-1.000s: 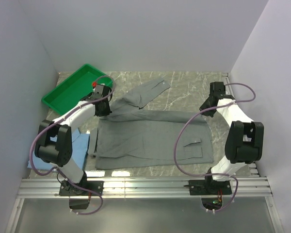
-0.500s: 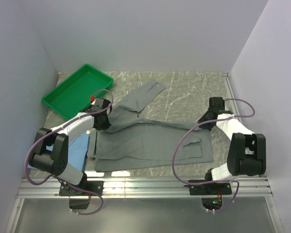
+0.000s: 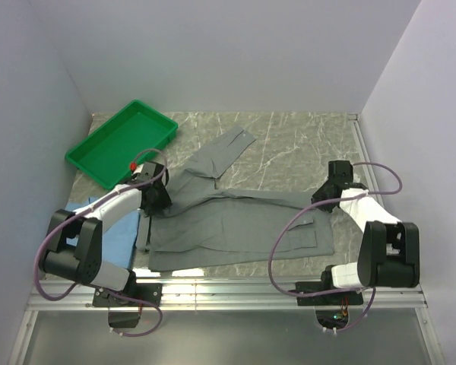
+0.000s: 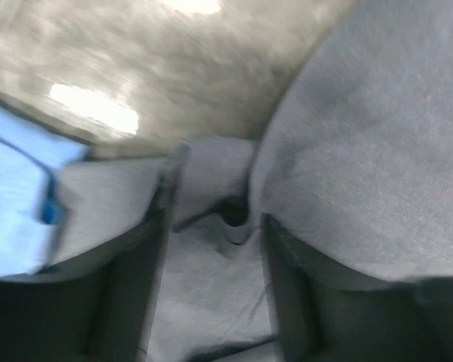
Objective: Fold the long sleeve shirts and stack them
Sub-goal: Fold the shirt
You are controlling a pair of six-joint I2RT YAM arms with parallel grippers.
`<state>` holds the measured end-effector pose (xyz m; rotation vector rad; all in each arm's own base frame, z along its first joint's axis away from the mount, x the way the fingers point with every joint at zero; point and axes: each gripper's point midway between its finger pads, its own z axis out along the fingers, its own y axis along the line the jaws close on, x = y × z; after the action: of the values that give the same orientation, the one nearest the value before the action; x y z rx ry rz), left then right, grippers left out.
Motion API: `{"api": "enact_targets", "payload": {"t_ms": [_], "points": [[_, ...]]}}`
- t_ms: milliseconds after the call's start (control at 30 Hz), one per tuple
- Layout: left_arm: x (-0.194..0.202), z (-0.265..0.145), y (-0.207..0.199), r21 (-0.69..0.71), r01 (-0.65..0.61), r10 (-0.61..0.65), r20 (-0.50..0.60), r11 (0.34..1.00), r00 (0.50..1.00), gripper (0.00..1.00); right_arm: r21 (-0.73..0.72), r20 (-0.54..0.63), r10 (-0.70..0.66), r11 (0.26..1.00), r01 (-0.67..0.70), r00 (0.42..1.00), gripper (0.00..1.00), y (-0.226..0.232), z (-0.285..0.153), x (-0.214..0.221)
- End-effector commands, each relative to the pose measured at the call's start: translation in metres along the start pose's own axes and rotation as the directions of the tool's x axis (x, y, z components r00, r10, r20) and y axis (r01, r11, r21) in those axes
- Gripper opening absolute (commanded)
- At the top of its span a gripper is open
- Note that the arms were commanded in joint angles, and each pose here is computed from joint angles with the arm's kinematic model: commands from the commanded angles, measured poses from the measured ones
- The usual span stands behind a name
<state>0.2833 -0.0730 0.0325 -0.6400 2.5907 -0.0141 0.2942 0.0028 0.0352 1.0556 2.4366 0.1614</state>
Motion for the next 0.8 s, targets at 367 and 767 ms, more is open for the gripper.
{"api": "enact_targets", "payload": {"t_ms": [367,767], "points": [[-0.071,-0.041,-0.054,0.213,-0.097,0.072,0.122,0.972,0.990,0.88,-0.344,0.231,-0.374,0.832,0.435,0.898,0.51,0.142,-0.071,-0.009],[-0.095,-0.014,-0.091,0.245,-0.186,0.161,0.120,0.951,0.980,0.86,-0.472,0.065,-0.627,0.666,0.578,0.776,0.45,0.221,-0.030,0.096]]}}
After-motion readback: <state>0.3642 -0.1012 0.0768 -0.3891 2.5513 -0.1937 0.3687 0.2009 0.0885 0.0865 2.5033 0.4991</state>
